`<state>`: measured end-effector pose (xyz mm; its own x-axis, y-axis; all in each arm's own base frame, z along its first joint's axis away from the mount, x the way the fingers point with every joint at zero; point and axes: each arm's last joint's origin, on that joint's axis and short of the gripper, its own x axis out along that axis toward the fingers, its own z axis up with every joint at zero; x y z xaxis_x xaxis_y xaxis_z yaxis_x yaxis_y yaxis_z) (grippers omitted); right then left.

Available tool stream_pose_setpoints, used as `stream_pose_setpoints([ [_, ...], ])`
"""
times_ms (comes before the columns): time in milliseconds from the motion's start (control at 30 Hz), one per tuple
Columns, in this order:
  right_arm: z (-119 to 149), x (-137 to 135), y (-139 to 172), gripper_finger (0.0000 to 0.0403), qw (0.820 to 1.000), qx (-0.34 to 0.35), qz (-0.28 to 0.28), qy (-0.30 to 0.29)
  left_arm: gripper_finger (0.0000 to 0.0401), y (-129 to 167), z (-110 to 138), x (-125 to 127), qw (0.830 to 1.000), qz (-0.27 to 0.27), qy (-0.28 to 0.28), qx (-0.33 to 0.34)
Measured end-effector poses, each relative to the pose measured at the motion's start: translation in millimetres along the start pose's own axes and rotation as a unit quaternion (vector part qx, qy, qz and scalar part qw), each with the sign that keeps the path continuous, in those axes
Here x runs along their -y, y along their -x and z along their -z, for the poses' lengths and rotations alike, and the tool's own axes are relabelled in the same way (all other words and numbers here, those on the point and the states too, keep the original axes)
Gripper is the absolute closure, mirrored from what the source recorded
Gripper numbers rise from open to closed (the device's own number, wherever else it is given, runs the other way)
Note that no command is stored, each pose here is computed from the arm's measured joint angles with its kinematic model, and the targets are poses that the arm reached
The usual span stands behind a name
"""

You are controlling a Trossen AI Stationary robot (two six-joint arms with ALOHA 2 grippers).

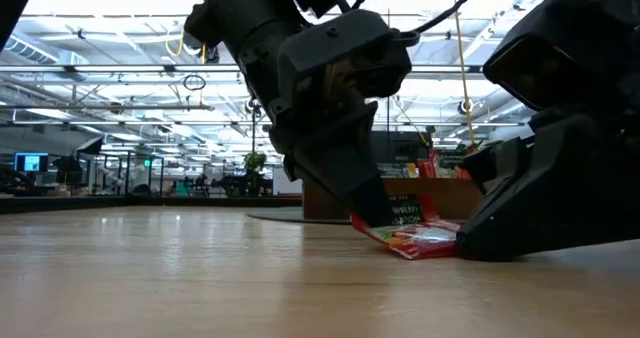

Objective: Pick & Place Tea
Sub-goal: Put the red tea bag into the right section of the wooden organizer

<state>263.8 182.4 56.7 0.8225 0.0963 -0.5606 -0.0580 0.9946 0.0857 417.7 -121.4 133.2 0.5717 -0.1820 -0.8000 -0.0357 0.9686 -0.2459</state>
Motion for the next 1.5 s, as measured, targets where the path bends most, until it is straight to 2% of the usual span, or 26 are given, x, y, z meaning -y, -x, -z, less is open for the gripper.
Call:
stream_pose_setpoints([
  [200,-9.0,-8.1,10.9,0.0403,0.999,0.018,-0.007,0.036,0.0396,23.2,-5.3,3.4,0.999,-0.020,-0.028,-0.002],
  [367,-25.3,-23.5,31.6,0.0403,0.996,0.059,-0.018,0.067,0.0397,65.1,-11.9,24.0,0.996,-0.037,-0.078,0.029],
  [533,-38.8,-33.7,53.9,0.0403,0.988,0.112,0.034,0.096,0.0398,104.7,-11.6,51.6,0.983,-0.064,-0.153,0.078],
  [633,-55.2,-34.2,67.7,0.0401,0.983,0.152,0.062,0.080,0.0398,114.9,-6.9,66.0,0.974,-0.082,-0.189,0.097],
  [733,-68.1,-29.1,76.2,0.0386,0.981,0.164,0.064,0.079,0.0399,116.0,-2.2,75.8,0.970,-0.081,-0.202,0.103],
  [900,-90.5,-19.1,88.1,0.0331,0.976,0.196,0.072,0.064,0.0399,107.4,2.2,80.2,0.968,-0.108,-0.196,0.110],
  [1067,-97.2,-4.1,77.8,0.0264,0.983,0.179,0.021,0.033,0.0399,95.9,0.0,78.1,0.968,-0.113,-0.191,0.121],
  [1233,-92.4,12.0,59.6,0.0213,0.988,0.152,0.034,0.004,0.0398,84.4,-3.0,70.4,0.968,-0.121,-0.183,0.121],
  [1367,-88.8,16.5,51.1,0.0197,0.990,0.141,0.028,0.000,0.0398,81.2,-3.9,66.1,0.970,-0.120,-0.177,0.115],
  [1500,-89.3,17.4,48.9,0.0210,0.989,0.146,0.022,0.000,0.0398,79.2,-4.1,64.9,0.971,-0.119,-0.173,0.114],
])
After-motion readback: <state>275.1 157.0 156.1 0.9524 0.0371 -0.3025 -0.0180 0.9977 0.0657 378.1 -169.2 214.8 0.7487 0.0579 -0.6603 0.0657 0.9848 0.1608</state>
